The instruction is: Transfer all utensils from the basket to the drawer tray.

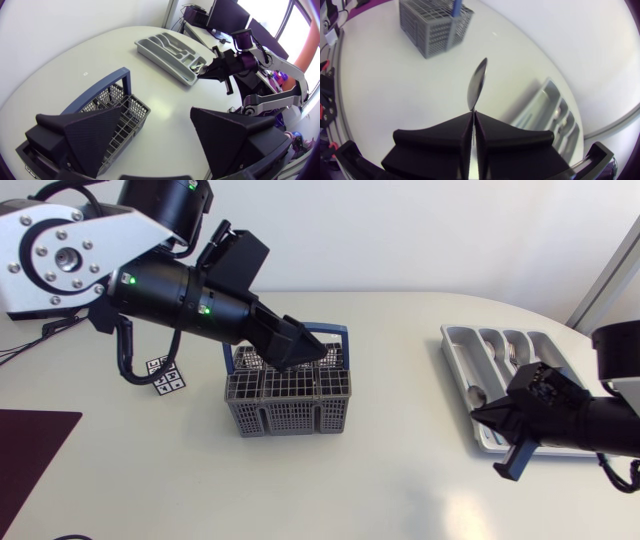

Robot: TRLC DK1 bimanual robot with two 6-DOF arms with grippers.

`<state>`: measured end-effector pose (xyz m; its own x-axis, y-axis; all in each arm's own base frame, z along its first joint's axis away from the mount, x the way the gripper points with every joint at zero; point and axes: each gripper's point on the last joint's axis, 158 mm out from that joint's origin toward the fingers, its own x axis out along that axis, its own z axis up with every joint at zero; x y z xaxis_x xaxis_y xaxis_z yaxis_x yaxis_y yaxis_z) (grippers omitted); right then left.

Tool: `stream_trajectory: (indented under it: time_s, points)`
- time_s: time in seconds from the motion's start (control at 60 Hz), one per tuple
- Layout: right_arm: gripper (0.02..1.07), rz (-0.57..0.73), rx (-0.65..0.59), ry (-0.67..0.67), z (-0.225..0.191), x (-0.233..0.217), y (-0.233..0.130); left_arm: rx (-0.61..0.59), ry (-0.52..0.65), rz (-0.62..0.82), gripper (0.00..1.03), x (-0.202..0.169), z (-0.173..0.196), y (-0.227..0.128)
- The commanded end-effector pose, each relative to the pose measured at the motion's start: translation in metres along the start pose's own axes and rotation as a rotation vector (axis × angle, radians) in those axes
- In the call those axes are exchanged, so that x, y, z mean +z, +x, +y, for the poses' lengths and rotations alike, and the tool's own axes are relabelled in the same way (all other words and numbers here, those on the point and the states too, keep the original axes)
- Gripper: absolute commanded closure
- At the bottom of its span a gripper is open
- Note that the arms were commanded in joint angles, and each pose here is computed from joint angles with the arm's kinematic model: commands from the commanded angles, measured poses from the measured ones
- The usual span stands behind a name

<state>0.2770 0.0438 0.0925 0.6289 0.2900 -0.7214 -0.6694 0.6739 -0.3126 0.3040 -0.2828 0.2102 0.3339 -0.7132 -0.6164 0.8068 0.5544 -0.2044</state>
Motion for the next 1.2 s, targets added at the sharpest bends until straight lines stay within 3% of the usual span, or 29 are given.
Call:
stream_trajectory:
  time_s: [0.0,0.15,0.383,0.7,0.85,1.033,1.083,1.183]
  points:
    - [1.02,0.071,-0.087,-0.042,-0.027,-0.037,0.000,0.030,-0.026,0.019,0.05,-0.012,0.009,0.001]
    - [1.02,0.166,-0.237,-0.011,-0.086,-0.091,-0.010,0.071,-0.019,0.050,0.06,-0.023,0.016,0.006]
    - [1.02,0.270,-0.374,-0.004,-0.142,-0.155,-0.016,0.102,-0.016,0.080,0.05,-0.031,0.020,0.010]
    - [1.00,0.400,-0.421,-0.025,-0.162,-0.212,-0.010,0.130,-0.004,0.113,0.05,-0.041,0.020,0.012]
    - [0.59,0.406,-0.432,-0.030,-0.160,-0.213,-0.012,0.149,0.000,0.119,0.05,-0.044,0.024,0.010]
    - [0.24,0.409,-0.443,-0.033,-0.161,-0.207,-0.020,0.163,0.000,0.134,0.05,-0.052,0.029,0.008]
    - [0.18,0.413,-0.447,-0.033,-0.162,-0.206,-0.022,0.165,0.000,0.139,0.05,-0.053,0.029,0.007]
    - [0.17,0.411,-0.457,-0.042,-0.162,-0.197,-0.030,0.174,-0.003,0.137,0.05,-0.055,0.033,0.002]
